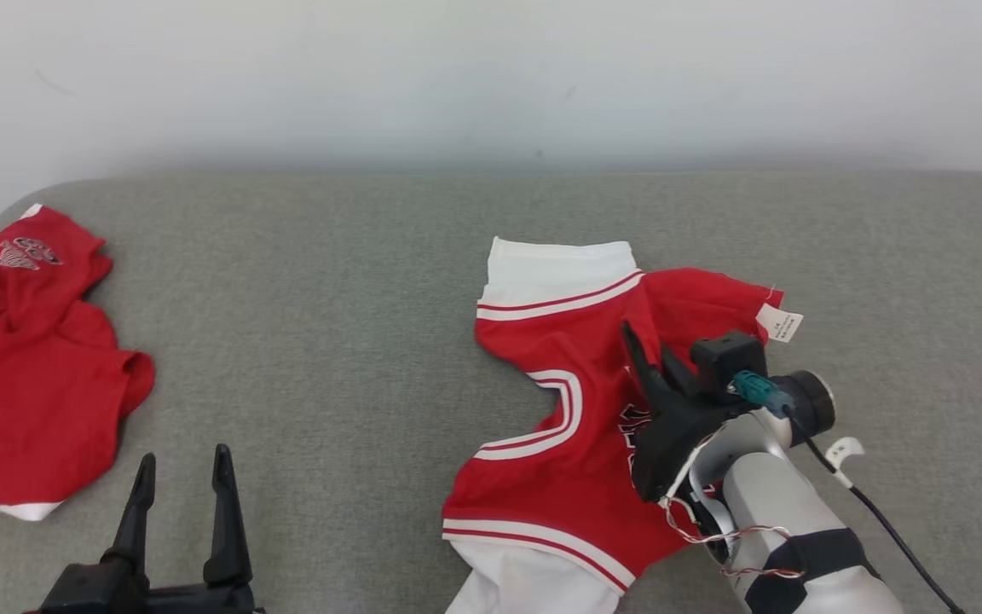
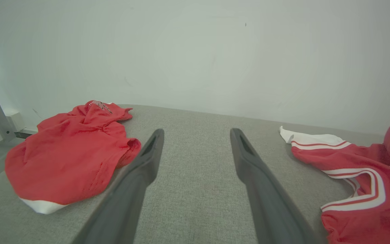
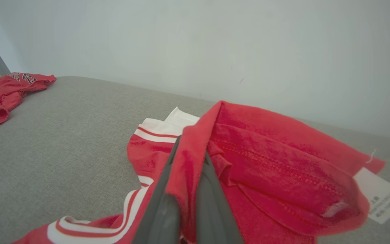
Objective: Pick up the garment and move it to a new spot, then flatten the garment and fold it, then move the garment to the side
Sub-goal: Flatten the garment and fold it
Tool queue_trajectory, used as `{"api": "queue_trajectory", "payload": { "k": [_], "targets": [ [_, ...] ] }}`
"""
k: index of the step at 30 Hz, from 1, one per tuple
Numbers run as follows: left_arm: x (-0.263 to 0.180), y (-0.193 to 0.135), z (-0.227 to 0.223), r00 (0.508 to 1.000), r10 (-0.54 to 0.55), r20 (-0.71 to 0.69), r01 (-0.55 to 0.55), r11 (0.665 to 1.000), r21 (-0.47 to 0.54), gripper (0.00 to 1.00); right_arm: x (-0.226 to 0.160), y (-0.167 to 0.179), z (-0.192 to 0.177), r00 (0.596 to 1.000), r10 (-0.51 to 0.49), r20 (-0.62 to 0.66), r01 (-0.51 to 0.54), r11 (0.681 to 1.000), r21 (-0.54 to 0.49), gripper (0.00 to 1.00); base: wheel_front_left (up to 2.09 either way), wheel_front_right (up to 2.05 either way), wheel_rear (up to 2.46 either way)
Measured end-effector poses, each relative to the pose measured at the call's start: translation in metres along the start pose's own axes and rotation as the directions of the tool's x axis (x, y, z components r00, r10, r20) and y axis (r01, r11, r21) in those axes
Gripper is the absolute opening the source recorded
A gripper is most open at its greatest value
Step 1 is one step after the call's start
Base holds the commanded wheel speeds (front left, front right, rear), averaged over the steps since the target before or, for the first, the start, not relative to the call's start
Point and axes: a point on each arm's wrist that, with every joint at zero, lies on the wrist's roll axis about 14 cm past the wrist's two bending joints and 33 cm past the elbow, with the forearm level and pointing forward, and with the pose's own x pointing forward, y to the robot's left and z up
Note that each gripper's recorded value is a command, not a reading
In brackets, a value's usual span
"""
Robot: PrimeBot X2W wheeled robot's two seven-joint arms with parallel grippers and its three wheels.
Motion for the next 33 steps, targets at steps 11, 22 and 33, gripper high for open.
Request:
{"api": "queue_trajectory", "payload": {
  "k": [11,22,33],
  "targets": [
    [-0.001,0.013,-0.005,0.999,0.042,-0.016,-0.042,0.999,0.01,1.0,0.022,0.036,-0.019,0.996,0.088,-0.032,-0.086,0.994,0.066,1.0,0.0,0.0,0.0],
    [0.004,0.002,-0.002,1.0,0.007,-0.005,-0.007,1.0,0.005,1.0,-0.024,-0.062,0.021,0.983,-0.123,0.132,0.119,0.992,0.04,1.0,0.0,0.0,0.0],
    [0.004,-0.004,-0.004,1.0,-0.014,-0.01,0.014,1.0,0.004,1.0,-0.038,-0.064,-0.016,0.989,-0.148,-0.003,0.148,0.986,0.075,1.0,0.0,0.0,0.0]
  ]
}}
